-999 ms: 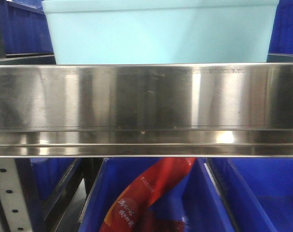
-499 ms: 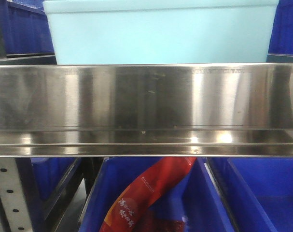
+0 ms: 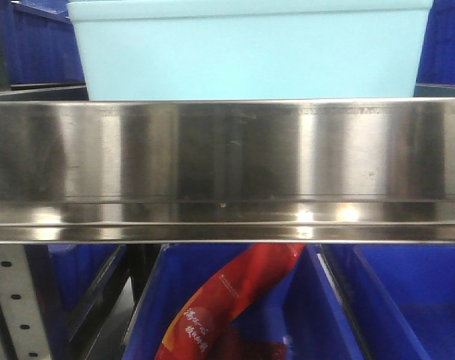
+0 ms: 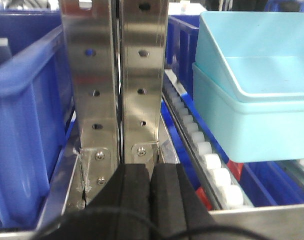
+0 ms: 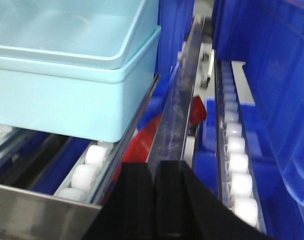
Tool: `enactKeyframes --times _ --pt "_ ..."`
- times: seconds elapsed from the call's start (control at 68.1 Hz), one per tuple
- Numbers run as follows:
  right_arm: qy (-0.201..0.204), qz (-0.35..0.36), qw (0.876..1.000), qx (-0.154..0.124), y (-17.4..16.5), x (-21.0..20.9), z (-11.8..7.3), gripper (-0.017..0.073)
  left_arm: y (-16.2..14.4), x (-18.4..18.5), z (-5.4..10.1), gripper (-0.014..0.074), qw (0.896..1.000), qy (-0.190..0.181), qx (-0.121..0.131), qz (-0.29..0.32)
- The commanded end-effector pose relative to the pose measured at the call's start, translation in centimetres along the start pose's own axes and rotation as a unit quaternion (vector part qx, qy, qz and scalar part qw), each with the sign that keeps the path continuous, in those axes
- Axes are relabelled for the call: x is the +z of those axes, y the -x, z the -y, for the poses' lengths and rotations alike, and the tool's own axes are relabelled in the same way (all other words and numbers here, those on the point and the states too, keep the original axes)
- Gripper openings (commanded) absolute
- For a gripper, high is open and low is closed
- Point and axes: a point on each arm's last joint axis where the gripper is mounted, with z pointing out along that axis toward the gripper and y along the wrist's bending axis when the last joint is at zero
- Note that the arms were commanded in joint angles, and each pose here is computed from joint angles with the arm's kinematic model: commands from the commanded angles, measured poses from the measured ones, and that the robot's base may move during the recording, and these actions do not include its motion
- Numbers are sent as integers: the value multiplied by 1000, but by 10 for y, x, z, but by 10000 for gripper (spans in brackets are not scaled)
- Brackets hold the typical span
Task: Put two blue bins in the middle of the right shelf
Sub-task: 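Lower the light blue bin onto the shelf rollers with both grippers, then open both grippers and pull them back from the bin walls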
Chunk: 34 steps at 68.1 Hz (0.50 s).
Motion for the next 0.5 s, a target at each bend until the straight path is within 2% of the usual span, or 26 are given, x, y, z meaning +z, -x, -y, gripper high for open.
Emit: enactKeyframes --times 0.0,0.22,0.485 --pt "-2 51 999 -4 -6 -11 1 -160 -13 -5 0 -111 999 -5 0 51" --pt "2 121 993 -3 -27 -28 2 -160 -38 -8 2 -111 989 -23 6 146" --pt "2 121 993 -3 -31 -28 2 -160 -41 -7 2 -111 990 -21 6 139"
